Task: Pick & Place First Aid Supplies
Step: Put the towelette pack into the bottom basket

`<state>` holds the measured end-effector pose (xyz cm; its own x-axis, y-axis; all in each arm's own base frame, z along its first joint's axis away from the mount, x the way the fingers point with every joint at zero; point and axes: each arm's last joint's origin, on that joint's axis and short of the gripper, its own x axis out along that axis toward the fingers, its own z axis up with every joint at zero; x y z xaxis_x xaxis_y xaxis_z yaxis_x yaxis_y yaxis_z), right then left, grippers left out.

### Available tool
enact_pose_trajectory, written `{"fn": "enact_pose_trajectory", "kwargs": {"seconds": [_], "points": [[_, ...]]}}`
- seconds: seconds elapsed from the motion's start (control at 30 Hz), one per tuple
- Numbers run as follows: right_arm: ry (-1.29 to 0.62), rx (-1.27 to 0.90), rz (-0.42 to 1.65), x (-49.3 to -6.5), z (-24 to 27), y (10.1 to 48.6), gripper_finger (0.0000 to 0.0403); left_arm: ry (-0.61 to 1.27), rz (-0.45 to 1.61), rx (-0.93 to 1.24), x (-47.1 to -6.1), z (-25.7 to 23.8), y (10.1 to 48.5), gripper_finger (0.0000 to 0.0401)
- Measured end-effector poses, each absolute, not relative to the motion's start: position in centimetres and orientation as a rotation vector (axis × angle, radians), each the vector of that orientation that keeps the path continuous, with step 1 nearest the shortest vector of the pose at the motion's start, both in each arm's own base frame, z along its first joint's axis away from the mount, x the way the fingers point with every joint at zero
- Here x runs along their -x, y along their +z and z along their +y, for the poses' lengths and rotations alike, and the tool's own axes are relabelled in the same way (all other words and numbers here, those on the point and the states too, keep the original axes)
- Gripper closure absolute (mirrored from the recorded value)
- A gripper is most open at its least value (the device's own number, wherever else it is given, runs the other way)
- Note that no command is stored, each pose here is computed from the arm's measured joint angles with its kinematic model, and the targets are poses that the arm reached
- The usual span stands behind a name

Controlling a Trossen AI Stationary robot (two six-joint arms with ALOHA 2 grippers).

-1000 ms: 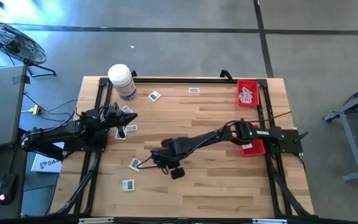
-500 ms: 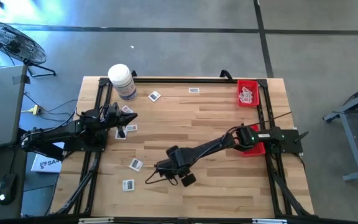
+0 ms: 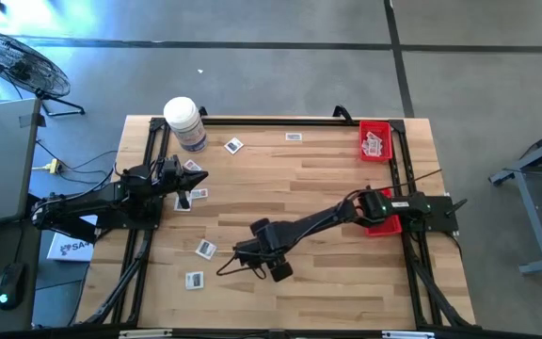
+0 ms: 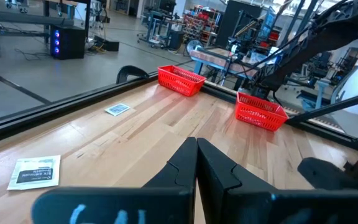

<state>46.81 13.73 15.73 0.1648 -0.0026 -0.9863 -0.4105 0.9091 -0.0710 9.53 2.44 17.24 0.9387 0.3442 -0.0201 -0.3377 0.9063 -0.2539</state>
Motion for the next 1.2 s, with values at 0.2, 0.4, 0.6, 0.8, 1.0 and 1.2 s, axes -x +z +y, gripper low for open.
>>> {"fn": "enact_pose_trajectory", "kwargs": {"seconds": [0.2, 0.4, 0.6, 0.8, 1.0, 1.2], "points": [[0.366, 0.418, 1.372, -46.7, 13.8, 14.8, 0.0252, 0.352, -0.026, 0.258, -9.5, 2.4, 17.2, 0.0400], [0.397, 0.402, 1.356, -46.5, 13.8, 13.7, 0.0263, 0.352, -0.026, 0.258, -9.5, 2.4, 17.2, 0.0400], [0.374, 0.392, 1.370, -46.3, 13.3, 12.6, 0.0283, 0.352, -0.026, 0.258, -9.5, 2.4, 17.2, 0.0400], [0.361, 0.385, 1.371, -46.3, 13.2, 12.4, 0.0309, 0.352, -0.026, 0.258, -9.5, 2.4, 17.2, 0.0400], [0.328, 0.373, 1.356, -46.3, 13.2, 12.9, 0.0333, 0.352, -0.026, 0.258, -9.5, 2.4, 17.2, 0.0400], [0.308, 0.389, 1.351, -46.3, 13.2, 12.9, 0.0369, 0.352, -0.026, 0.258, -9.5, 2.4, 17.2, 0.0400]]}}
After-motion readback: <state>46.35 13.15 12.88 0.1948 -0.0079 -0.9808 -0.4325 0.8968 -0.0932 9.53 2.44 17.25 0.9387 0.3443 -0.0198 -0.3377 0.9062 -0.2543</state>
